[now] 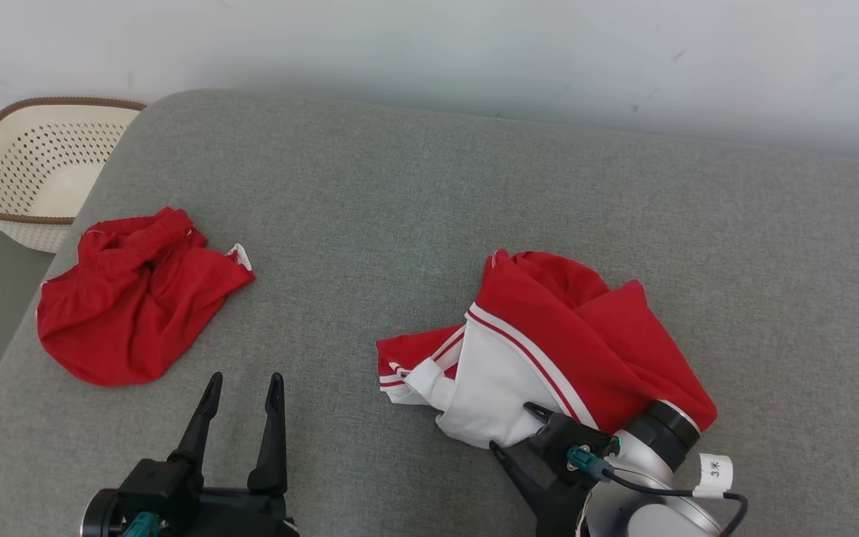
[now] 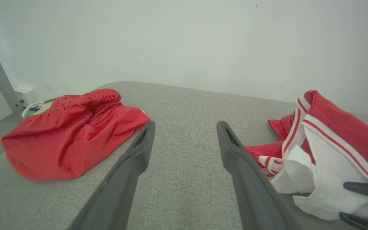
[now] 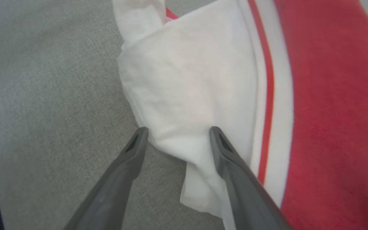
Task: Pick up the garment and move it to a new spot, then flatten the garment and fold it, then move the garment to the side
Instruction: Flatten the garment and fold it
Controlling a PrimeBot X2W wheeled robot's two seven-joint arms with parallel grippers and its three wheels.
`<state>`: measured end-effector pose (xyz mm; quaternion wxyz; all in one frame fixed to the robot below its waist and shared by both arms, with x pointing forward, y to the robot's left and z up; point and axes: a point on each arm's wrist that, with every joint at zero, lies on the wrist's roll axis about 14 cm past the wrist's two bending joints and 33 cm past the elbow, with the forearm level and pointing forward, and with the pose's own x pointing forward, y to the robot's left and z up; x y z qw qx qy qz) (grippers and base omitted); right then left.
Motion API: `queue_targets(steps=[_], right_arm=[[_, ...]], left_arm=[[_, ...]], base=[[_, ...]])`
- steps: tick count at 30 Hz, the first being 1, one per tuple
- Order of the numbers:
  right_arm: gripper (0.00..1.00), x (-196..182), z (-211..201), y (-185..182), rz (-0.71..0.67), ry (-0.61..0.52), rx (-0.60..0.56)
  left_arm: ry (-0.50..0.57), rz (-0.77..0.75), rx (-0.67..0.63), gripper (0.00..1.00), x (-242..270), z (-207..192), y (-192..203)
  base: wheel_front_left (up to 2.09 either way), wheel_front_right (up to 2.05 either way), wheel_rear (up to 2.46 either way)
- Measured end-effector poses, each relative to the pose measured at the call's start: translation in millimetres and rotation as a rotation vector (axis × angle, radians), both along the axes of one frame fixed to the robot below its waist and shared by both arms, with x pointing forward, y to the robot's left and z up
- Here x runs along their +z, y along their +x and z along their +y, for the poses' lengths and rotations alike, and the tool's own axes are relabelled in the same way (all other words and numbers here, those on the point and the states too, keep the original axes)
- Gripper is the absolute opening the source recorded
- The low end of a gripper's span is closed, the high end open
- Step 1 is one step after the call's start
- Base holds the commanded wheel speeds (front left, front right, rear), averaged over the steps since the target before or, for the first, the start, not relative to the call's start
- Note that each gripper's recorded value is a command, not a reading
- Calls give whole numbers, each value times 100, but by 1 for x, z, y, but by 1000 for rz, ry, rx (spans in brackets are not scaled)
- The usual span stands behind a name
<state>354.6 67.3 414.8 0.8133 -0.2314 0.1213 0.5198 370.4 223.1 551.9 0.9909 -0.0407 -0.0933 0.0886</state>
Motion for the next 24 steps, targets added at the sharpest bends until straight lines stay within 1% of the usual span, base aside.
queue_targets(steps=[1, 2, 3, 8, 12, 15, 19, 23, 24], right_arm=[[47, -2, 0, 1, 2, -7, 1], [25, -4, 0, 2, 4, -13, 0], [0, -5, 0, 3, 6, -17, -1], [0, -1, 1, 7, 32, 30, -26], [0, 16, -2, 14, 28, 101, -61], [0, 34, -9, 21, 18, 175, -109], [0, 65, -29, 41, -12, 306, -224], [0, 92, -62, 64, -31, 454, -393], [0, 95, -72, 69, -40, 474, -433]], left_arm=[[-1, 0, -4, 100, 0, 0, 0], [0, 0, -3, 100, 0, 0, 1], [-1, 0, -1, 100, 0, 0, 1], [-1, -3, -4, 100, 0, -2, 3], [1, -5, -10, 100, 0, -3, 7], [3, -6, -16, 100, 0, -5, 10], [6, -9, -27, 100, 0, -8, 14], [7, -10, -49, 100, -1, -13, 21], [8, -9, -56, 100, -2, -16, 22]], base=[[0, 0, 0], [0, 0, 0], [0, 0, 0], [0, 0, 0], [0, 0, 0], [0, 0, 0], [0, 0, 0], [0, 0, 0], [0, 0, 0]])
